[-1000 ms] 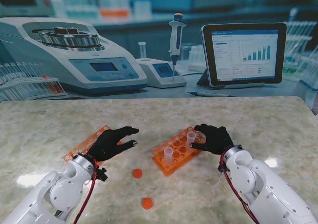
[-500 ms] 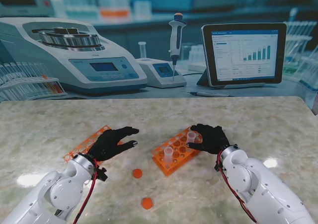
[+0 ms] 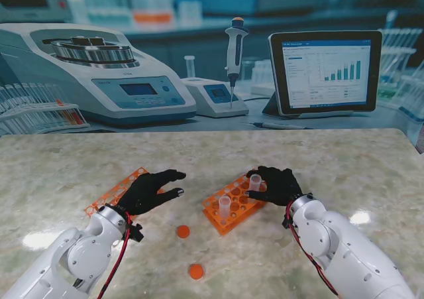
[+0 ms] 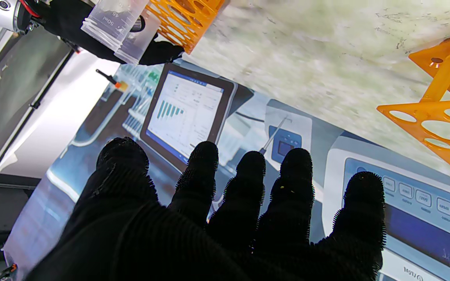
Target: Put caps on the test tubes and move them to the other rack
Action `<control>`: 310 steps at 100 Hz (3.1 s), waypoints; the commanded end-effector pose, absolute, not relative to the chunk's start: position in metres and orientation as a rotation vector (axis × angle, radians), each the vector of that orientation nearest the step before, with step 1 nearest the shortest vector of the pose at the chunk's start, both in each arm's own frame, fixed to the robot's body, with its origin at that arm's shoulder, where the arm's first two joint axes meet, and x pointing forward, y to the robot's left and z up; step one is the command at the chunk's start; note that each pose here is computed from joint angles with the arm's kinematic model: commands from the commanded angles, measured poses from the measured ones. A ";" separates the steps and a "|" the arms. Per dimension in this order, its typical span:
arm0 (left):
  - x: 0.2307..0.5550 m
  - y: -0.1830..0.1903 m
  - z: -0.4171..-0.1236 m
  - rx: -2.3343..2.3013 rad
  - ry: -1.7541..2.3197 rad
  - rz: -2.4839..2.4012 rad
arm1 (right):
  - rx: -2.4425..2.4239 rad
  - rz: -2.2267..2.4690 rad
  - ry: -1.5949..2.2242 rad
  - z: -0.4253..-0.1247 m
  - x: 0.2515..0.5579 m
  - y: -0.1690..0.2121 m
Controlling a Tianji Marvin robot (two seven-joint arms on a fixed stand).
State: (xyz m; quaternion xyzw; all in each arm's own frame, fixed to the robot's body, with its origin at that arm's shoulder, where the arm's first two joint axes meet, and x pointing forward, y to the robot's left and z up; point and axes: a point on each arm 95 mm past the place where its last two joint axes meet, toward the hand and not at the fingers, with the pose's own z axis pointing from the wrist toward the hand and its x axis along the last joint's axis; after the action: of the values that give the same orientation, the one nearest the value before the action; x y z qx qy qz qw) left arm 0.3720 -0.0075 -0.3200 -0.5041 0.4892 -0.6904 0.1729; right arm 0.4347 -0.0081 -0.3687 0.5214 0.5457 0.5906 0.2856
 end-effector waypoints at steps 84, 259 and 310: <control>0.372 -0.009 -0.321 -1.427 1.406 -1.957 | 1.404 1.680 1.362 -0.368 0.430 -0.002; 0.367 -0.011 -0.318 -1.403 1.432 -1.976 | 1.354 2.090 1.093 -0.301 0.383 0.030; 0.364 -0.011 -0.317 -1.397 1.442 -1.974 | 1.397 2.136 1.048 -0.301 0.380 0.029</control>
State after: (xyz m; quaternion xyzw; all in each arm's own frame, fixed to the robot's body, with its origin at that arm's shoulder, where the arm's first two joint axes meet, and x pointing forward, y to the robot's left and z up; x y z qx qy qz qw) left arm 0.3662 -0.0097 -0.3176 -0.4921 0.5015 -0.6922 0.1648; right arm 0.3833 0.0258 -0.3003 0.4951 0.3793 0.7566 0.1960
